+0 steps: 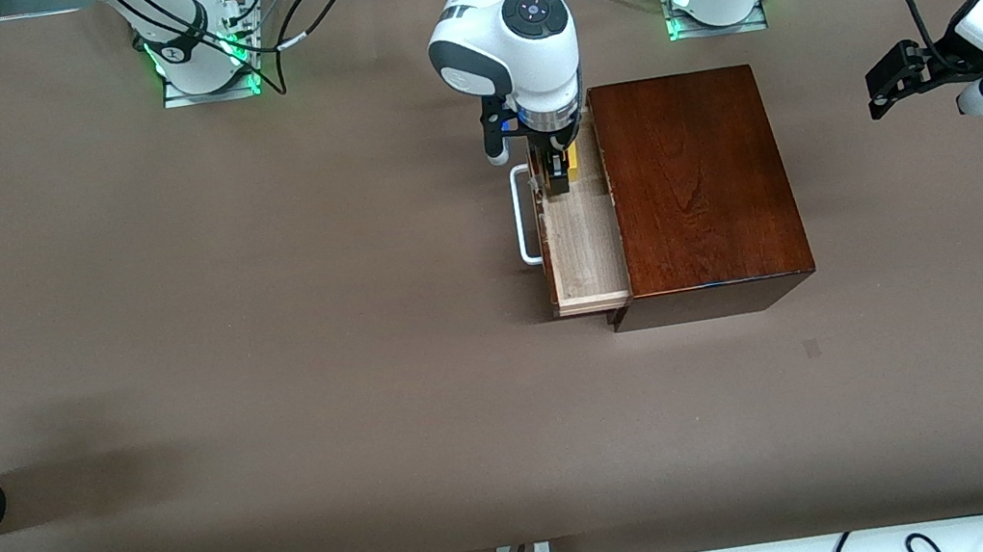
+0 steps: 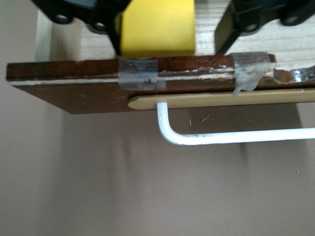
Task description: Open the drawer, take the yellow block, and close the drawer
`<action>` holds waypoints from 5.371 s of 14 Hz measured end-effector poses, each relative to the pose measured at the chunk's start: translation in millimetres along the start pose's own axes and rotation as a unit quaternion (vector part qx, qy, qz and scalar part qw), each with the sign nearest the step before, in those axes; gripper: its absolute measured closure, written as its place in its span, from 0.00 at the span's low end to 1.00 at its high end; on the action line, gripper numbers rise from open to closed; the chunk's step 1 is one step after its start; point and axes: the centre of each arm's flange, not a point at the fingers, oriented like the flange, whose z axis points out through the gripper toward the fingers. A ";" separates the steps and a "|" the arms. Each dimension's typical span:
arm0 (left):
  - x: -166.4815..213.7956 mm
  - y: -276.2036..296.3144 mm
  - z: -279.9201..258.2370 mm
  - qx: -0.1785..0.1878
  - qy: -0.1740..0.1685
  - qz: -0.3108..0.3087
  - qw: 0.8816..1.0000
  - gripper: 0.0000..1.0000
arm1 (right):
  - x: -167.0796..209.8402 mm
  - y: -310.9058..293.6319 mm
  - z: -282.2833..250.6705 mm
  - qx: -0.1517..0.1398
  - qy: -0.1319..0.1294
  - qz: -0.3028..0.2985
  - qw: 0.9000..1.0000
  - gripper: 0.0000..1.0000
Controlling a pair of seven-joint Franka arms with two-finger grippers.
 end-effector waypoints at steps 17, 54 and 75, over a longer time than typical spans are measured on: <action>0.0 2.1 -0.3 0.000 0.000 0.002 1.000 0.00 | 97.5 -119.4 -217.4 -0.014 0.014 -0.205 0.979 0.44; 5.6 462.1 240.2 -0.085 0.018 0.662 0.745 0.00 | 448.3 -345.7 70.8 -0.053 -0.001 -0.758 0.650 0.19; -35.6 479.7 330.1 0.010 -0.081 0.725 0.683 0.00 | 593.1 -263.1 -279.3 -0.104 0.044 -0.683 0.722 0.00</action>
